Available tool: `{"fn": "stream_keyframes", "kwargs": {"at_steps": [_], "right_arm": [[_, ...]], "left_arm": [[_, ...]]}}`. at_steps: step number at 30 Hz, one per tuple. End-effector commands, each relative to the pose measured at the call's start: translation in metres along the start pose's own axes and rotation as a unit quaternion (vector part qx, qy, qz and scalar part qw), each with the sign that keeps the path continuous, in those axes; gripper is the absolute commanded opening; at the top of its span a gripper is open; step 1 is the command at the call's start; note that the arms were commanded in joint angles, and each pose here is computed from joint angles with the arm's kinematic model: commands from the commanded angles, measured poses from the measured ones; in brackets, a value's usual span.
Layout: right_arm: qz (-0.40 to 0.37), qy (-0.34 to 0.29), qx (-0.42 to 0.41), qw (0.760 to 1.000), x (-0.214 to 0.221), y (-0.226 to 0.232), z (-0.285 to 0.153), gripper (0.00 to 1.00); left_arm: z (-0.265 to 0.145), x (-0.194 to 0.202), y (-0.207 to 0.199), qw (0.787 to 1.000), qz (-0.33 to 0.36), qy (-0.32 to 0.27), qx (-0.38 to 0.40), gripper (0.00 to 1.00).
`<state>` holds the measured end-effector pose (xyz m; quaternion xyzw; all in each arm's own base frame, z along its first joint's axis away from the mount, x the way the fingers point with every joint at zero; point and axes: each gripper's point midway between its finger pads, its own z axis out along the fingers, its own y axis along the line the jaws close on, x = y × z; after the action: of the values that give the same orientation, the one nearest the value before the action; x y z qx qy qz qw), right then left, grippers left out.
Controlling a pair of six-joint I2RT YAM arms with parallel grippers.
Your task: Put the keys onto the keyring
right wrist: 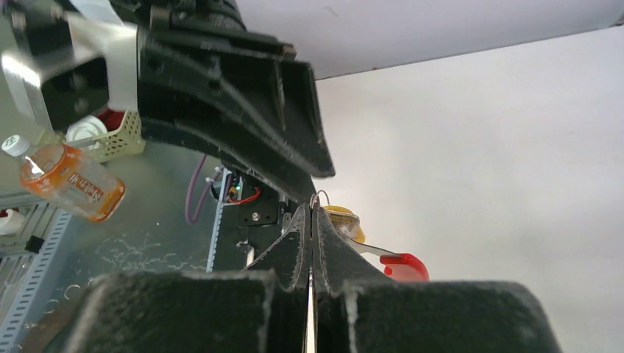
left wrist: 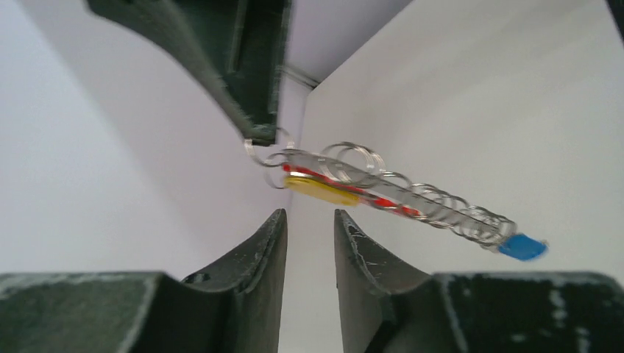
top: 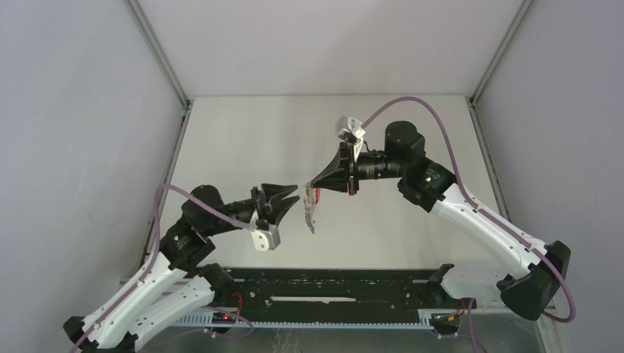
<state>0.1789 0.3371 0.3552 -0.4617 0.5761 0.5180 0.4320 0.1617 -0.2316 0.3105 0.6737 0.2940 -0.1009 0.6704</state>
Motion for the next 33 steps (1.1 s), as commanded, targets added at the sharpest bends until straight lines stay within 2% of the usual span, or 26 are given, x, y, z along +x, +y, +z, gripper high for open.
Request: {"fn": "stream_keyframes", "kwargs": {"at_steps": [1, 3, 7, 12, 16, 21, 33], "right_arm": [[-0.066, -0.054, -0.043, 0.995, -0.026, 0.022, -0.008, 0.00], [-0.075, -0.060, -0.047, 0.994, -0.025, 0.023, -0.009, 0.00], [-0.099, -0.078, -0.059, 0.990, -0.028, 0.028, -0.010, 0.00], [-0.102, -0.080, -0.059, 0.990, -0.027, 0.027, -0.010, 0.00], [-0.102, -0.083, -0.066, 0.989, -0.026, 0.029, -0.009, 0.00], [-0.104, -0.085, -0.081, 0.988, -0.025, 0.034, -0.009, 0.00], [-0.108, -0.074, -0.087, 0.988, -0.018, 0.034, -0.007, 0.00]], "left_arm": [[-0.010, -0.041, 0.060, 0.987, -0.110, -0.049, -0.102, 0.39], [-0.010, -0.052, 0.066, 0.979, -0.165, -0.065, -0.097, 0.41], [-0.001, -0.061, 0.051, 0.966, -0.246, -0.077, -0.020, 0.38], [0.001, -0.067, 0.031, 0.950, -0.293, -0.082, 0.061, 0.33], [0.002, -0.064, 0.027, 0.949, -0.298, -0.077, 0.072, 0.34], [0.005, -0.054, 0.035, 0.952, -0.297, -0.056, 0.049, 0.34], [0.001, -0.057, 0.048, 0.953, -0.296, -0.061, 0.015, 0.30]]}}
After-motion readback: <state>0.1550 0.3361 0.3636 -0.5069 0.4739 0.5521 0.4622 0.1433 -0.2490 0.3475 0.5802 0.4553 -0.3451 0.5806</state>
